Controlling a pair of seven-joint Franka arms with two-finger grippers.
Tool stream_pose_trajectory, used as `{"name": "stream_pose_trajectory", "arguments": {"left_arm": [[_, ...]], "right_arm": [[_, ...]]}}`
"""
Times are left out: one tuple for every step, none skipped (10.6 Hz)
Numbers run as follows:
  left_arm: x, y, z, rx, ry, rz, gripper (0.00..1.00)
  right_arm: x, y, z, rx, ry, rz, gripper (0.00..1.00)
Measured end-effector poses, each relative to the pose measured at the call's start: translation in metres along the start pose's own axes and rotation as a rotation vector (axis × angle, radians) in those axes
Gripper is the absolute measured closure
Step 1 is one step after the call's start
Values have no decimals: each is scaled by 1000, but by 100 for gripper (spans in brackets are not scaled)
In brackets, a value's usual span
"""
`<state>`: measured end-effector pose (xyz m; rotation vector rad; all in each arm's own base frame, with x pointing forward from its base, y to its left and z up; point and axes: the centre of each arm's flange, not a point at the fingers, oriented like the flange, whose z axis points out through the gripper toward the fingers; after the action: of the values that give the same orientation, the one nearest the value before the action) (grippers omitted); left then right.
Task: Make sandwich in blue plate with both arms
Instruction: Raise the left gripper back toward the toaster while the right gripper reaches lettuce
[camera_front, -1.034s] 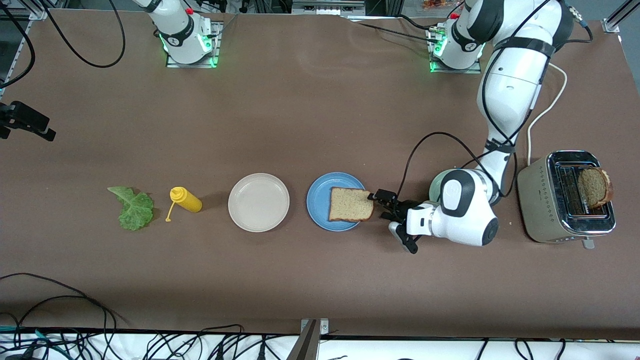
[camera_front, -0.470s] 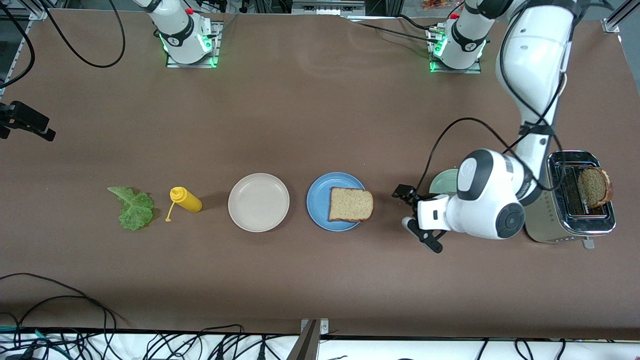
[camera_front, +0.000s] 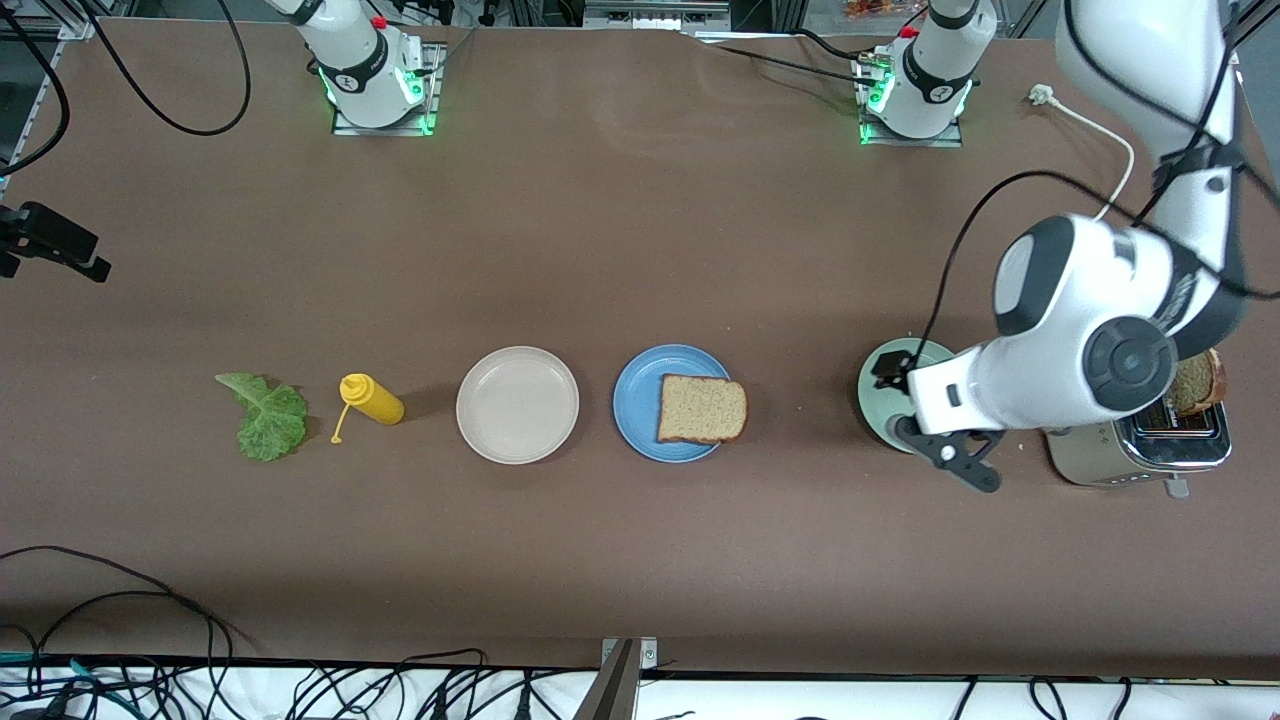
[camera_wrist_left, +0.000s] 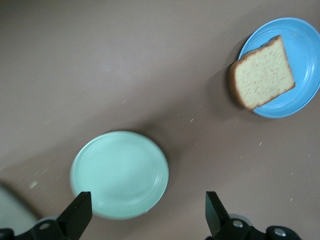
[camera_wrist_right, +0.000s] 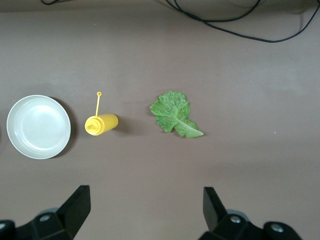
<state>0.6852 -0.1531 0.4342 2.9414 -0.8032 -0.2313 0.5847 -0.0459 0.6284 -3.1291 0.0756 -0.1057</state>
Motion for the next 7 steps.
{"name": "stream_pose_trajectory", "arguments": {"left_arm": [[-14,2,-27,35,-4,-17,0],[-31,6,-53,46,-14,-37,0],[-48,10,-74,44,-31,-63,0],[-63,14,-94,45,-35,-88,0],[-77,19,-113,48,-33,-106,0],[-90,22,-127,49,-37,-131,0],[-100,23,-136,48,-43,-156,0]], "right_arm": [[0,0,0,0,0,0,0],[0,0,0,0,0,0,0],[0,-1,0,0,0,-2,0],[0,-2,0,0,-1,-3,0],[0,-2,1,0,-1,-3,0],[0,-2,1,0,-1,-4,0],[0,-3,1,1,-1,-5,0]]}}
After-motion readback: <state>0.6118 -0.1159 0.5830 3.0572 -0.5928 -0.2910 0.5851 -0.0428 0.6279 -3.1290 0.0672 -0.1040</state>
